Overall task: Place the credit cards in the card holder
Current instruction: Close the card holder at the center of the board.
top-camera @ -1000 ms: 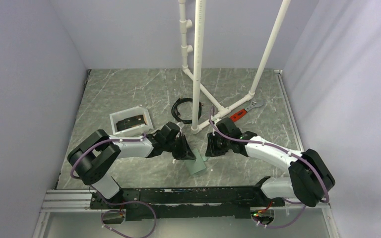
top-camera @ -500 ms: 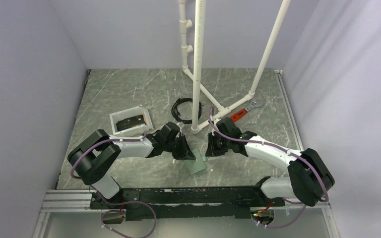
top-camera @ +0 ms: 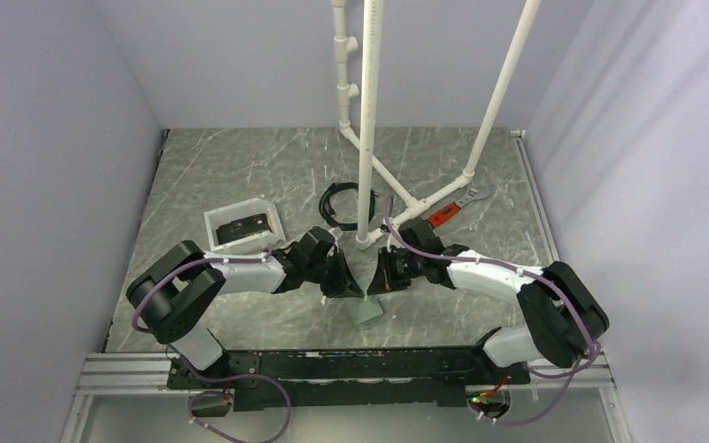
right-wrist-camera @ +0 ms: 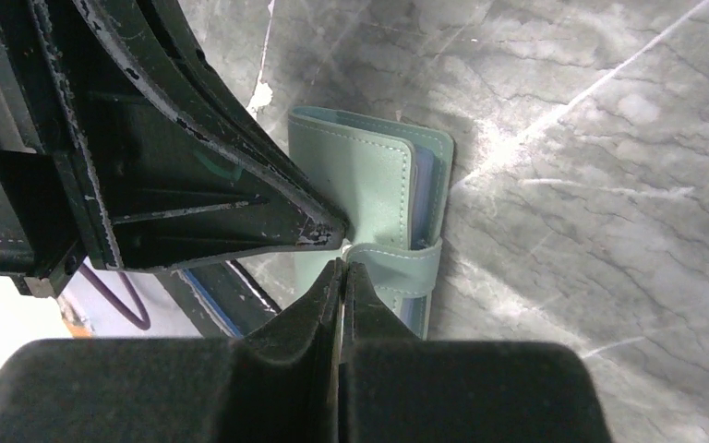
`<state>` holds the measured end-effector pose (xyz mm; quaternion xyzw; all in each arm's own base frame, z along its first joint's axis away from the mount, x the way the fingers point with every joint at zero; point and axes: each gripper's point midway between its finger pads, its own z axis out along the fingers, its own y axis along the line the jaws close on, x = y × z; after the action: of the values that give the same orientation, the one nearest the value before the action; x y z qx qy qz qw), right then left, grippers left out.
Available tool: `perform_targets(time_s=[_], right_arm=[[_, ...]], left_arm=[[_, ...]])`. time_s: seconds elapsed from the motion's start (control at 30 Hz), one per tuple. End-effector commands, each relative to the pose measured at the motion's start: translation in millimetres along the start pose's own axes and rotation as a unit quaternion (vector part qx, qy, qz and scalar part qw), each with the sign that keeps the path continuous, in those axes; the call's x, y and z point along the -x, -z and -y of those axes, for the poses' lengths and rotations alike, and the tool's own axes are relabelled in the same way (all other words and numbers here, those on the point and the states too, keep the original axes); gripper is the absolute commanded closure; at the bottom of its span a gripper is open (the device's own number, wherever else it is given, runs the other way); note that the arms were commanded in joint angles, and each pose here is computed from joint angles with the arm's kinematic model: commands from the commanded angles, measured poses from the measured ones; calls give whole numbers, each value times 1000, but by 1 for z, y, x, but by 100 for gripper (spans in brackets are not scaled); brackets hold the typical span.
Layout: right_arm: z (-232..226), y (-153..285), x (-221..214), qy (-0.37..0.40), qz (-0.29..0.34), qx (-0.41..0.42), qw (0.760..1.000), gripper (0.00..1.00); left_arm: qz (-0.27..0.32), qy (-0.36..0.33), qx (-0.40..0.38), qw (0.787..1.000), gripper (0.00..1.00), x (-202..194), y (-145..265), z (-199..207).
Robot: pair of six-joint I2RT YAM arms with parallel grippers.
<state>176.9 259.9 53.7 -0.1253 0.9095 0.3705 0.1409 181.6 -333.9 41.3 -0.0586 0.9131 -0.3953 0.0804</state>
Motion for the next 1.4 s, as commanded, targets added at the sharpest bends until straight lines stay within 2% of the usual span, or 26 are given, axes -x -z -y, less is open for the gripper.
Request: perform_targets(time_s=[0.0, 0.27, 1.17, 1.37], right_arm=[[-22, -3, 9, 1, 7, 59, 998, 100], [-14, -8, 3, -5, -5, 43, 999, 100], [11, -23, -38, 49, -52, -42, 997, 100], [14, -24, -38, 64, -54, -54, 995, 100]], left_arm=[[-1, 3, 46, 999, 96, -5, -5, -23], [7, 2, 44, 999, 96, -4, -1, -22], [29, 4, 49, 998, 94, 0, 14, -19], [38, 9, 58, 998, 83, -6, 35, -24]])
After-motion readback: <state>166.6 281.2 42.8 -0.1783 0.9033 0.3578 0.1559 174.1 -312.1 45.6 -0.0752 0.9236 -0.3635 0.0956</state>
